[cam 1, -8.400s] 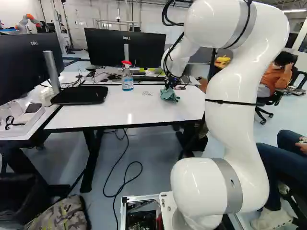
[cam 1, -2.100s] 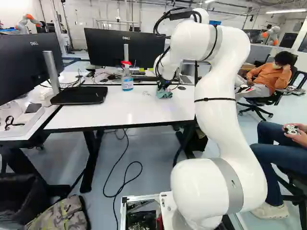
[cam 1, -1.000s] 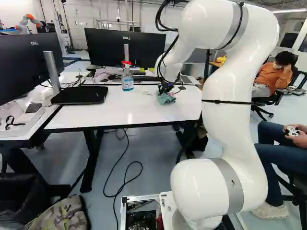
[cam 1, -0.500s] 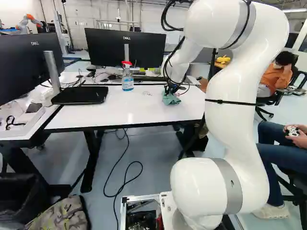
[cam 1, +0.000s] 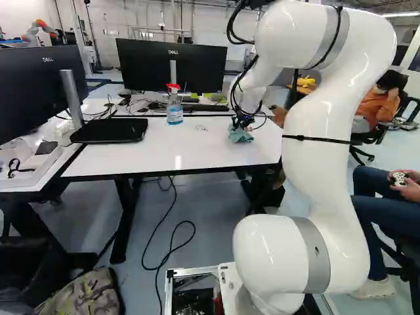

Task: Clean the table with the green towel

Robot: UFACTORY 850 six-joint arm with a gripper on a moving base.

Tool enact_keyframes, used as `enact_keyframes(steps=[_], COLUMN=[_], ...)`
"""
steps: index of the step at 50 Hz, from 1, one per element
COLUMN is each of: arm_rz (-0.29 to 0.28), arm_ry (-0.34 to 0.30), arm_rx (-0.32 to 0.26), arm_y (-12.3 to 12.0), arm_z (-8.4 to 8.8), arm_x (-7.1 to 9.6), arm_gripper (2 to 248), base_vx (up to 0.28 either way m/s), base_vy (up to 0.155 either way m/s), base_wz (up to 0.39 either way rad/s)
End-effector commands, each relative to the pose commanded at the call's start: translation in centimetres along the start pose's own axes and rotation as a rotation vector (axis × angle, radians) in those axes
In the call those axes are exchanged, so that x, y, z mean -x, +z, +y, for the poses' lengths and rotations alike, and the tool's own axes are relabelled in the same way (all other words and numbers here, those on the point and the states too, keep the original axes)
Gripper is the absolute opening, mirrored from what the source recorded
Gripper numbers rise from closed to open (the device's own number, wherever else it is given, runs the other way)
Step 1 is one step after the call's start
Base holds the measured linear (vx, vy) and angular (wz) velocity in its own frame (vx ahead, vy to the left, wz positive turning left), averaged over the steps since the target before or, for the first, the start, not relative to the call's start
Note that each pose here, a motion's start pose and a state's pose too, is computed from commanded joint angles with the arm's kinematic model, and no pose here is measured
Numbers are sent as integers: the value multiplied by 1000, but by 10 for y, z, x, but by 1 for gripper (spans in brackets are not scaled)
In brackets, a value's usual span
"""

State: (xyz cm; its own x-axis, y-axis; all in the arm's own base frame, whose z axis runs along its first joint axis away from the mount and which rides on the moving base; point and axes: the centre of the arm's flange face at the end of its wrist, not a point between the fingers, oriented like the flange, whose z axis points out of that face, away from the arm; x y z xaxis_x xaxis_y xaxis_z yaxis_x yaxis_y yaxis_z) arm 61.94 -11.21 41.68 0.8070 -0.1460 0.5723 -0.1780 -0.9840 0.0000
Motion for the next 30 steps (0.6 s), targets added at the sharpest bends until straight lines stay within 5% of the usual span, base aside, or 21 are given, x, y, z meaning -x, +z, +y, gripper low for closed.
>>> enact_keyframes(steps=[30], arm_rz=[39], arm_ry=[-30], arm_rx=[-22], arm_y=[30], arm_z=[-25], arm_x=[-36], arm_gripper=[37], base_vx=[0], base_vy=[0], base_wz=[0])
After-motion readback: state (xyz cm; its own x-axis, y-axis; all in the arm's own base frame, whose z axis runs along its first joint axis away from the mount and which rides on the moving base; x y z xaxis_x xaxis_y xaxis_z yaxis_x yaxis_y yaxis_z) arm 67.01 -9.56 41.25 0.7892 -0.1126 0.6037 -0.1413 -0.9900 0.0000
